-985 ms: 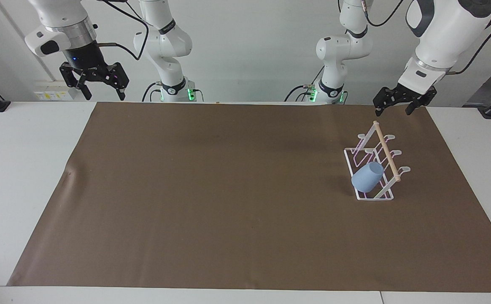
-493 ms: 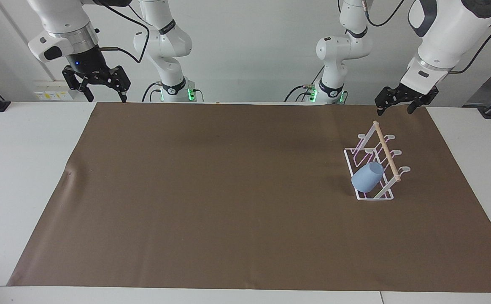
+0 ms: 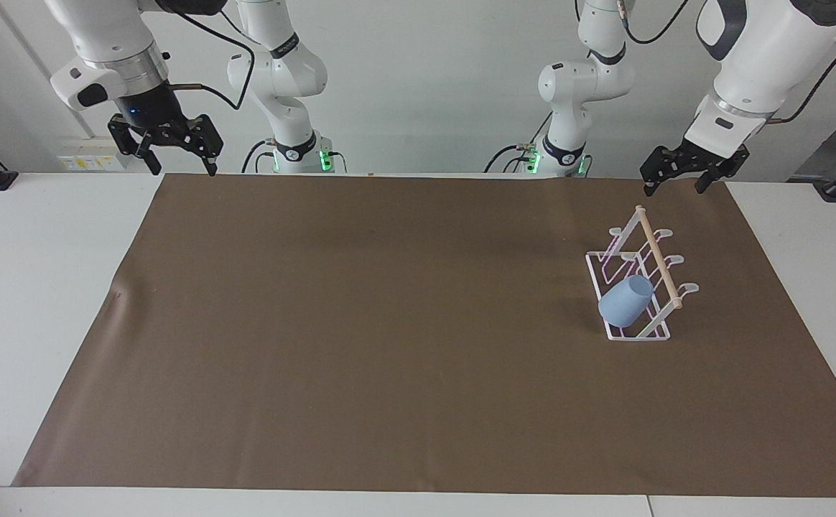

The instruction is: Hang cup on cup holder

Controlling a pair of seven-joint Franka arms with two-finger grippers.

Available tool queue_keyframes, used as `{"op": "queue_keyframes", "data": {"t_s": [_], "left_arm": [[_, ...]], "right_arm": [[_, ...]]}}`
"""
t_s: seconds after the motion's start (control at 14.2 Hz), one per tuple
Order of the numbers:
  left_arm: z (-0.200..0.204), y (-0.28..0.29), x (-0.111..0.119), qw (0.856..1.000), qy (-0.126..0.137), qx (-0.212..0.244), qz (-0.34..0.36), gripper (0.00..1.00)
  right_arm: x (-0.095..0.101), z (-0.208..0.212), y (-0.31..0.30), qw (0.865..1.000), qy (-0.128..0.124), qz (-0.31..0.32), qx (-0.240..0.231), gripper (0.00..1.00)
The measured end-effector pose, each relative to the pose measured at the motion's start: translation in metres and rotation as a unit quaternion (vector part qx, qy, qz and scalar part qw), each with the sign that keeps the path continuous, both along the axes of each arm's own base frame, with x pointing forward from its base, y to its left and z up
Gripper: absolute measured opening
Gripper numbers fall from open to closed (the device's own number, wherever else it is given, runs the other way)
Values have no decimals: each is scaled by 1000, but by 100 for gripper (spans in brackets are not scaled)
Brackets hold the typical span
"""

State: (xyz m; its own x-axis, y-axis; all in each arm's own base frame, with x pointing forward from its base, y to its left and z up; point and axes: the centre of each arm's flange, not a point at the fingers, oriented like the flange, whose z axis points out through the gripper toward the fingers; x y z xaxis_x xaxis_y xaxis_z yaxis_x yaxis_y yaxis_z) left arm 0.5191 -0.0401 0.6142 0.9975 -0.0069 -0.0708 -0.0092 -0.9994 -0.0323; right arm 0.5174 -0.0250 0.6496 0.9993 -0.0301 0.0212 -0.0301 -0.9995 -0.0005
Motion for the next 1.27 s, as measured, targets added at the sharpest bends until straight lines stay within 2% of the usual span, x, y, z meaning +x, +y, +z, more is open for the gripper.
{"op": "queue_keyframes", "data": {"t_s": [0.42,1.27], "left_arm": [[25,37,7,1000,-2,-8,29,100],[28,24,12,1000,0,-8,18,100]], "right_arm": [[0,0,-1,1000,0,-1,0,100],[1,-1,-2,1000,1,-2,1,100]]}}
